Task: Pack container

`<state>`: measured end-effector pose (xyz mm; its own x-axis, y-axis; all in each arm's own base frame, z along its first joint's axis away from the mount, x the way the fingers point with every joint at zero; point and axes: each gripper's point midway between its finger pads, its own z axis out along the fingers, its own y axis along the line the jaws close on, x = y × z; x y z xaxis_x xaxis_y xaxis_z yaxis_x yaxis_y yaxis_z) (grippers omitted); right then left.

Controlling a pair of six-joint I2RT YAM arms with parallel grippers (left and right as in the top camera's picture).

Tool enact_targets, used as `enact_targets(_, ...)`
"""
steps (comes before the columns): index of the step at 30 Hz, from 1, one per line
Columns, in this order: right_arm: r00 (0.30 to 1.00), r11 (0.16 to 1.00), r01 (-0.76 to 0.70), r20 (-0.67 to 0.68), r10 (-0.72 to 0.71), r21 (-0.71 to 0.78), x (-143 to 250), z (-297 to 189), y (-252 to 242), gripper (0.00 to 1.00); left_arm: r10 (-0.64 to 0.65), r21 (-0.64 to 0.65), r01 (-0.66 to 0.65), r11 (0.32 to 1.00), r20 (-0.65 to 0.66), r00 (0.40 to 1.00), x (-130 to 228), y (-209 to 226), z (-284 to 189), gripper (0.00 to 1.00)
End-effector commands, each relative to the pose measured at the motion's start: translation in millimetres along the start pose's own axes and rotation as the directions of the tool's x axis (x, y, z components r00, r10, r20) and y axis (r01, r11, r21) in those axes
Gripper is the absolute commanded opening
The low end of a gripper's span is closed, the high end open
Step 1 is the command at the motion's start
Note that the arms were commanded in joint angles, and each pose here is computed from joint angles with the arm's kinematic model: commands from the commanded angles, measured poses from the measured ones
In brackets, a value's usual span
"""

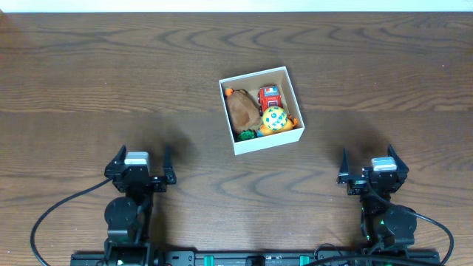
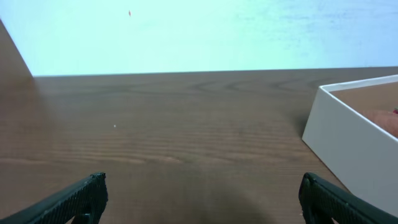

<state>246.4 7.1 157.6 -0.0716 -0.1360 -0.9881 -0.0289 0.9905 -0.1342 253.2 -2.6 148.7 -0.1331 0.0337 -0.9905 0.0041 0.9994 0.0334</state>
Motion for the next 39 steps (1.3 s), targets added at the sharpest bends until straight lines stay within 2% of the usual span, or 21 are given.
enact_targets(1, 1.0, 1.0, -0.004, 0.005, 0.004, -0.014, 0, 0, 3, 0.99, 0.045, -0.016, -0.045, 0.999, 0.023, 0.999, 0, 3, -3, 0.98)
enact_targets(13, 1.0, 1.0, -0.004, 0.005, 0.004, -0.014, 0, 0, 3, 0.99, 0.037, -0.015, -0.037, 0.999, -0.024, 0.999, 14, 3, -8, 0.98)
enact_targets(18, 1.0, 1.0, -0.004, 0.005, 0.004, -0.014, 0, 0, 3, 0.99, -0.068, -0.014, 0.068, 0.998, -0.019, 0.998, 13, 2, -8, 0.98)
enact_targets(39, 1.0, 1.0, -0.004, 0.004, 0.004, -0.014, 0, 0, 3, 0.99, -0.067, -0.015, 0.067, 0.998, -0.03, 0.997, 15, 2, -7, 0.98)
